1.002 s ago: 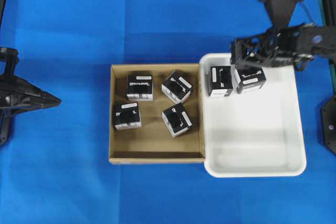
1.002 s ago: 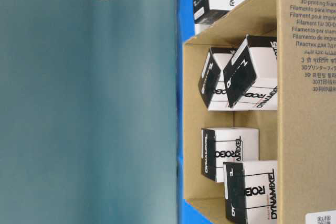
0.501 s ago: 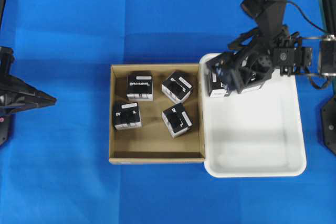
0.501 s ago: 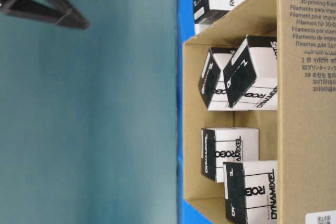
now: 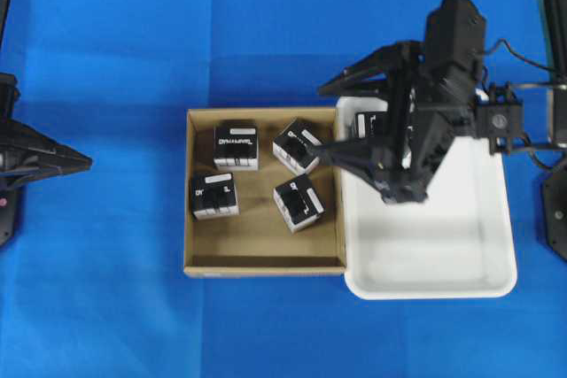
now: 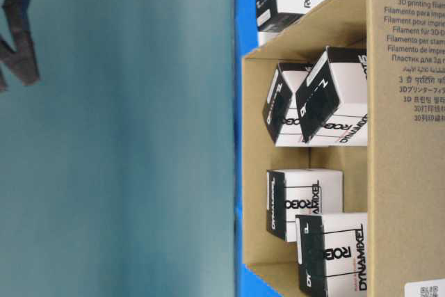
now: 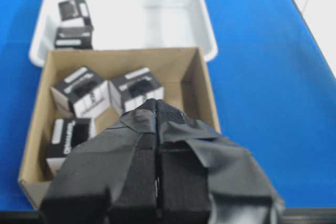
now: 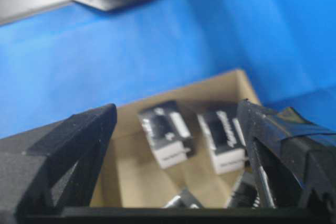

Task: Pick a box that is randomly placed inside the cardboard box.

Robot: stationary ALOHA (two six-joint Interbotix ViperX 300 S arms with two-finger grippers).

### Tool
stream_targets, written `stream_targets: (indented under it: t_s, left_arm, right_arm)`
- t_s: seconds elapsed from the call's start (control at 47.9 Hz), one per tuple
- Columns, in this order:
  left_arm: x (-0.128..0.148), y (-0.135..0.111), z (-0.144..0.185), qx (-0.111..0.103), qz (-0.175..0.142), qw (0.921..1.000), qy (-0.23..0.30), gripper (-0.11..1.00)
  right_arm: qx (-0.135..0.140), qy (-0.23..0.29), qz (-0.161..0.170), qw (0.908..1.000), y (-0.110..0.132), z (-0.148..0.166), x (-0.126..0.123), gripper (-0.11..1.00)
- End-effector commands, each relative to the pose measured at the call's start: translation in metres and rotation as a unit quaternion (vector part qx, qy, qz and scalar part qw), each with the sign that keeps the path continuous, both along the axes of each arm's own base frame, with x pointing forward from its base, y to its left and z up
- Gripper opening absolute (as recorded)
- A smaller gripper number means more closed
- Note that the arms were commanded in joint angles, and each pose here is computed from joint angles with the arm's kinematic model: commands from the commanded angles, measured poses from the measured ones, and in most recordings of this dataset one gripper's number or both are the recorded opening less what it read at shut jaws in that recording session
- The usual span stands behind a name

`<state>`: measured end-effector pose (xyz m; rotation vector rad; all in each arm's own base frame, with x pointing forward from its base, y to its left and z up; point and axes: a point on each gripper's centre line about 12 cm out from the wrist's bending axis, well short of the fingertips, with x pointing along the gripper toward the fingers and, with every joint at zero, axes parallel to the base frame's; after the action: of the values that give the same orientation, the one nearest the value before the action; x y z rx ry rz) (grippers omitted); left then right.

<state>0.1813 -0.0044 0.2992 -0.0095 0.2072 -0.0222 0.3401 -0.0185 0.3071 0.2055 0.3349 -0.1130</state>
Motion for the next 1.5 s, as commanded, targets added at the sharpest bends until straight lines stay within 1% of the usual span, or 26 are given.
stream_targets:
  t_s: [0.0,0.125,0.251,0.48,0.605,0.689,0.793,0.919,0.96,1.044,1.19,1.378,1.482]
  left_arm:
    - [0.001,0.001,0.009,0.001,0.003,0.9999,-0.012,-0.07]
    - [0.001,0.001,0.009,0.001,0.003,0.9999,-0.012,-0.07]
    - [0.001,0.001,0.01,0.0,0.003,0.9999,-0.014,-0.07]
    - [-0.002,0.001,0.014,0.002,0.004,0.9998,-0.022,-0.07]
    - [-0.007,0.002,0.018,0.002,0.005,0.9994,-0.035,-0.07]
    - [-0.01,0.002,0.02,0.001,0.005,0.9991,-0.043,-0.07]
    - [-0.014,0.002,0.026,-0.001,0.005,0.9985,-0.055,-0.07]
    - [-0.019,0.002,0.03,0.0,0.004,0.9977,-0.067,-0.07]
    - [-0.019,0.002,0.03,0.005,0.003,0.9977,-0.068,-0.07]
    - [-0.019,0.002,0.03,0.007,0.003,0.9977,-0.068,-0.07]
    - [-0.019,0.002,0.029,0.005,0.002,0.9976,-0.068,-0.07]
    - [-0.019,-0.001,0.028,0.005,-0.006,0.9976,-0.068,-0.07]
    - [-0.019,-0.001,0.03,0.001,-0.006,0.997,-0.077,-0.07]
  right_arm:
    - [-0.004,-0.019,0.015,0.9997,0.007,0.007,-0.005,0.95]
    - [-0.014,-0.024,0.028,0.9992,0.013,0.007,-0.017,0.95]
    - [-0.026,-0.038,0.042,0.998,0.019,0.014,-0.027,0.95]
    - [-0.042,-0.065,0.074,0.9943,0.032,0.021,-0.037,0.95]
    - [-0.071,-0.07,0.086,0.9914,0.034,0.022,-0.041,0.95]
    - [-0.093,-0.082,0.095,0.9877,0.035,0.026,-0.044,0.95]
    - [-0.107,-0.103,0.107,0.9832,0.038,0.03,-0.048,0.95]
    - [-0.105,-0.13,0.122,0.9784,0.045,0.035,-0.055,0.95]
    - [-0.104,-0.134,0.126,0.9774,0.047,0.035,-0.059,0.95]
    - [-0.103,-0.135,0.132,0.9766,0.05,0.033,-0.064,0.95]
    - [-0.104,-0.13,0.131,0.9774,0.049,0.027,-0.072,0.95]
    - [-0.104,-0.136,0.131,0.9765,0.048,0.029,-0.076,0.95]
    - [-0.106,-0.132,0.129,0.9771,0.048,0.027,-0.077,0.95]
